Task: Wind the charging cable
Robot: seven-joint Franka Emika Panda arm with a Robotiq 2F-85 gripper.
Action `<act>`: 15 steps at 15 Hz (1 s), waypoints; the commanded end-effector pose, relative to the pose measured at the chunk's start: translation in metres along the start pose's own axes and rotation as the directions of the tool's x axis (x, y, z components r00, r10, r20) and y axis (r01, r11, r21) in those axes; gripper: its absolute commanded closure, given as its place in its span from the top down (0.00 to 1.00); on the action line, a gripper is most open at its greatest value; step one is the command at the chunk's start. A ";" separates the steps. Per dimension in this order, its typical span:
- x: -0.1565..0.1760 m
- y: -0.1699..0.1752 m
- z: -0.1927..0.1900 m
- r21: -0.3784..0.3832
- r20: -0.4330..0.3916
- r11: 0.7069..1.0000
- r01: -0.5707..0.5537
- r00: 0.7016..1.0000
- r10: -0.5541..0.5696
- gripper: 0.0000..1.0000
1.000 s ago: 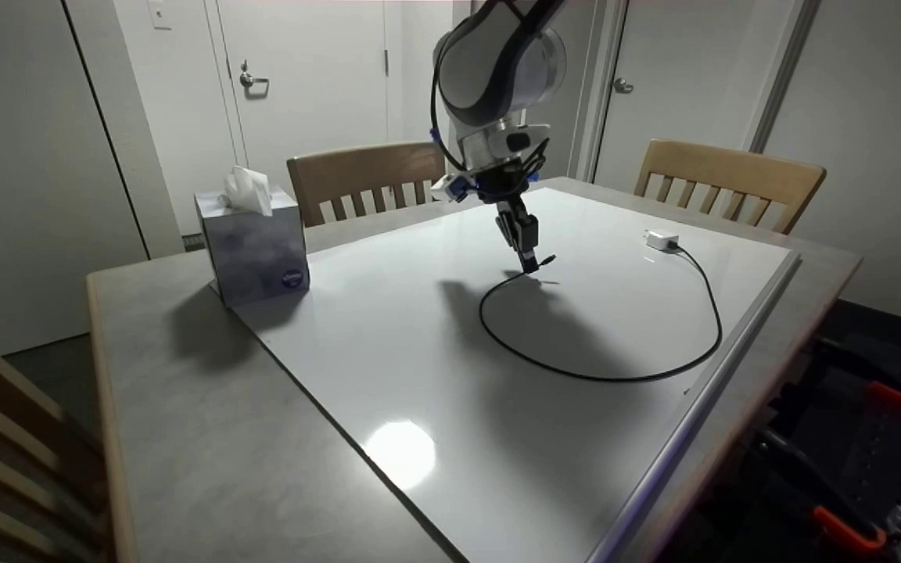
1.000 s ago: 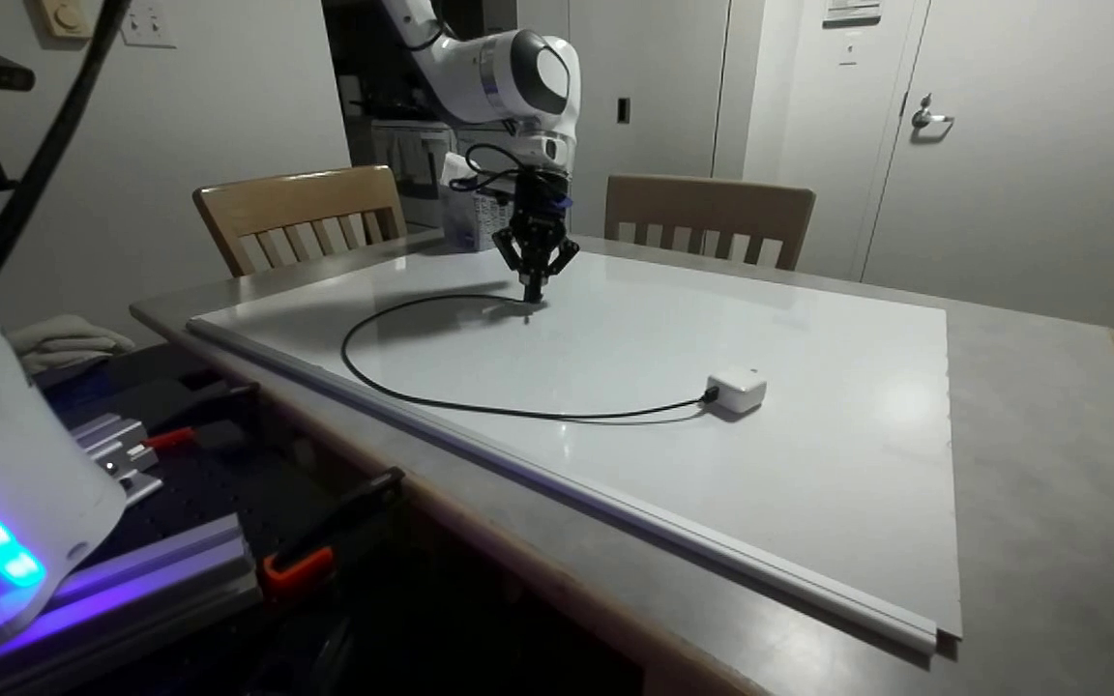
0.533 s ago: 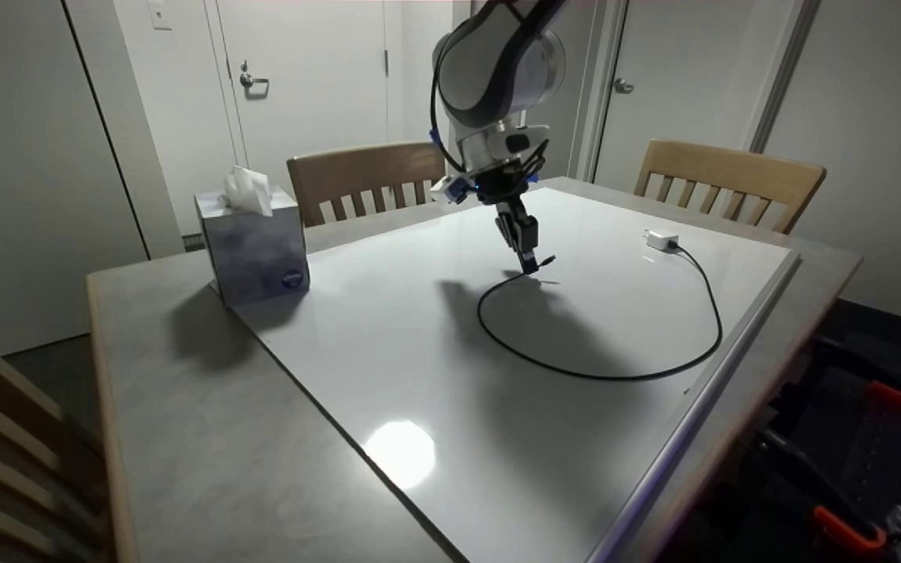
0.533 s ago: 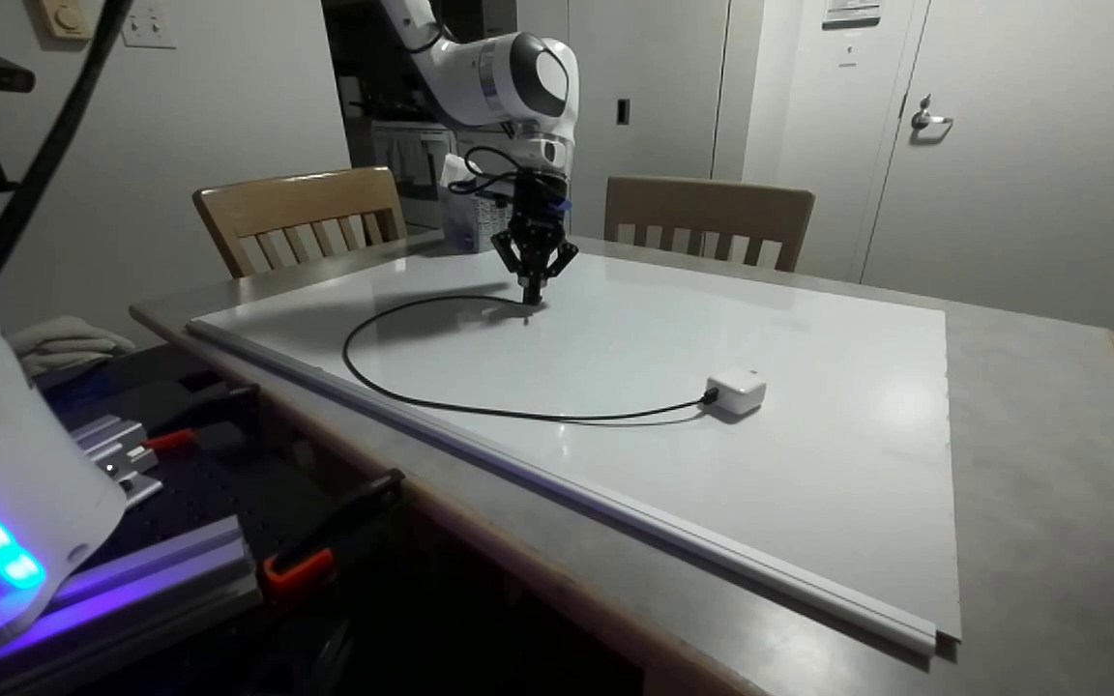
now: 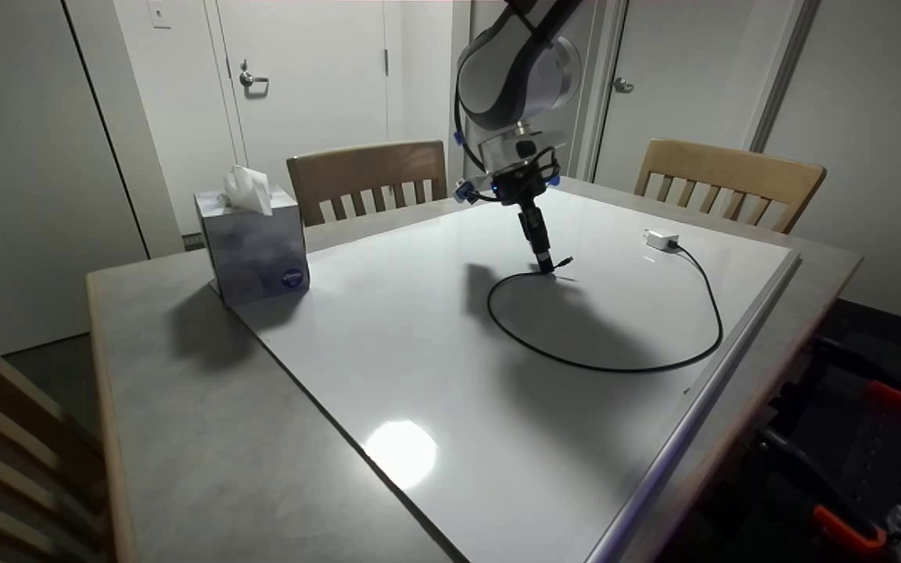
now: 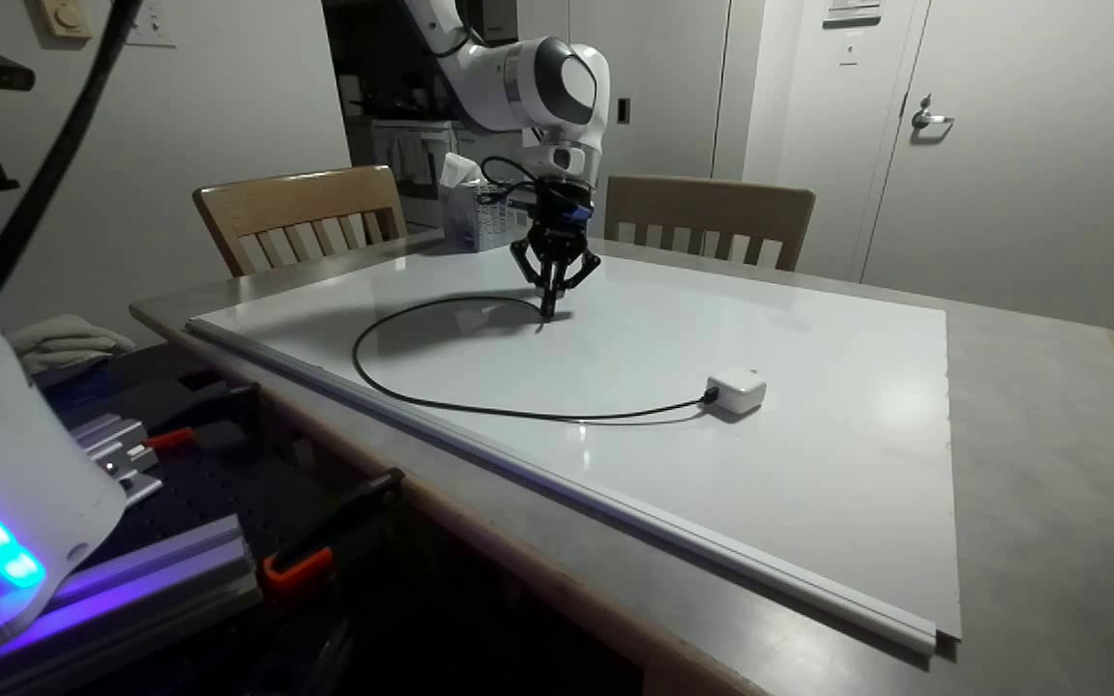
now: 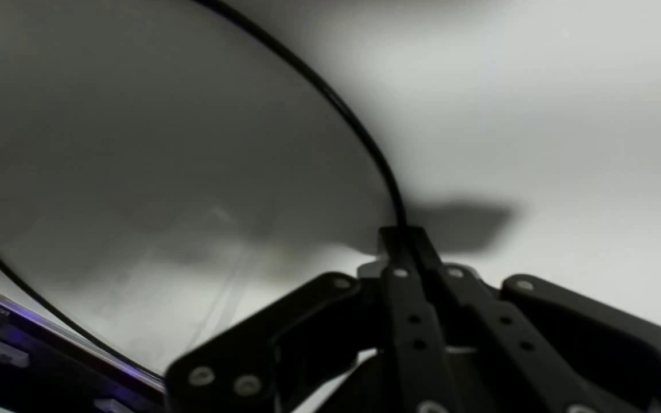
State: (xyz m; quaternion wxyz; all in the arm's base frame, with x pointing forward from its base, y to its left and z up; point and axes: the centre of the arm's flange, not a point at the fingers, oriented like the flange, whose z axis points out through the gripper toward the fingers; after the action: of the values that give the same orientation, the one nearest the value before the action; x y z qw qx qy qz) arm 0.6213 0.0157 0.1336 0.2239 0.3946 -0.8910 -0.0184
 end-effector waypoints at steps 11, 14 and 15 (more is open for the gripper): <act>0.073 -0.033 0.019 -0.126 -0.030 0.852 -0.509 0.860 0.509 0.01; 0.075 -0.041 0.020 -0.107 -0.020 0.860 -0.498 0.866 0.499 0.04; 0.074 -0.040 0.021 -0.107 -0.022 0.861 -0.497 0.867 0.498 0.04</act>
State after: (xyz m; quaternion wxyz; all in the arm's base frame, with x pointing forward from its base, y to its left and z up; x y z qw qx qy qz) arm 0.5967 -0.0675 0.1354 0.2392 0.1385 -0.9610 -0.0101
